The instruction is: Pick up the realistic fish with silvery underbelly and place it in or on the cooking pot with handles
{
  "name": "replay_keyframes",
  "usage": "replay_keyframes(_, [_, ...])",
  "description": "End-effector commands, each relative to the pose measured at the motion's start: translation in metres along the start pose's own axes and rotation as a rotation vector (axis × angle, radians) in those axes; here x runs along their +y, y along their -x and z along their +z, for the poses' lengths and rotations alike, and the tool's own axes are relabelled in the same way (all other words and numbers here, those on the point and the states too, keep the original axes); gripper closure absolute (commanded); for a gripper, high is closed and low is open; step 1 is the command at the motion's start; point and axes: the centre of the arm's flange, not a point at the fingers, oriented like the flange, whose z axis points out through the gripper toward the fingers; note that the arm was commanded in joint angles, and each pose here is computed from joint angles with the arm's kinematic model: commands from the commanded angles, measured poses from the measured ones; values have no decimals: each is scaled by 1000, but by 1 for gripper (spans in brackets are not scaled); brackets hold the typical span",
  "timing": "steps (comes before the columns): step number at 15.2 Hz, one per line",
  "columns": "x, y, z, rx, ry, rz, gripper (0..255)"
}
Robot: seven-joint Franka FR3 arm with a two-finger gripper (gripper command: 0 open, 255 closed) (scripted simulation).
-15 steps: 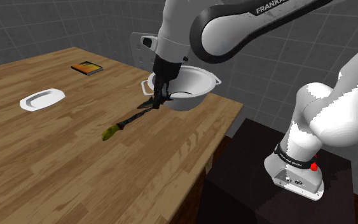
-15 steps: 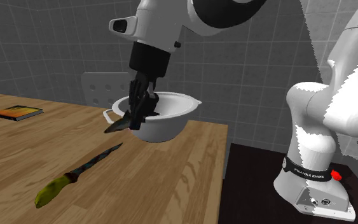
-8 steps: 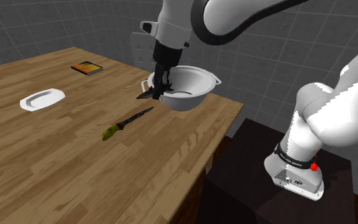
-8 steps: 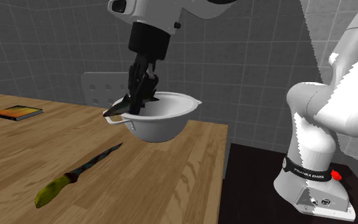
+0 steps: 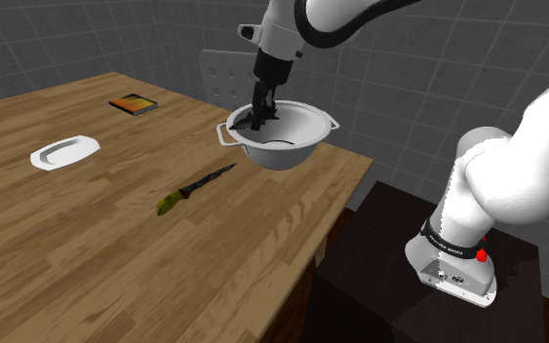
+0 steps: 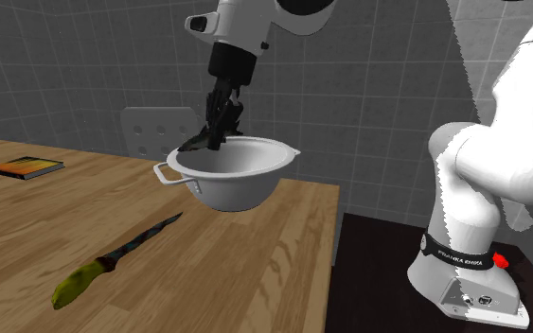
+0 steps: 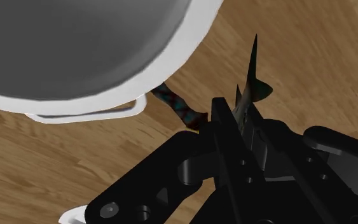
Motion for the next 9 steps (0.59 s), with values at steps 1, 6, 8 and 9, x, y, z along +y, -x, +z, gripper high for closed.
replay_keyframes(1, [22, 12, -2, 0, 0, -2, 255])
replay_keyframes(6, [81, 42, -7, 0, 0, -2, 255])
replay_keyframes(8, [104, 54, -10, 0, 0, -2, 255])
replay_keyframes(9, [116, 60, -11, 0, 0, -2, 255])
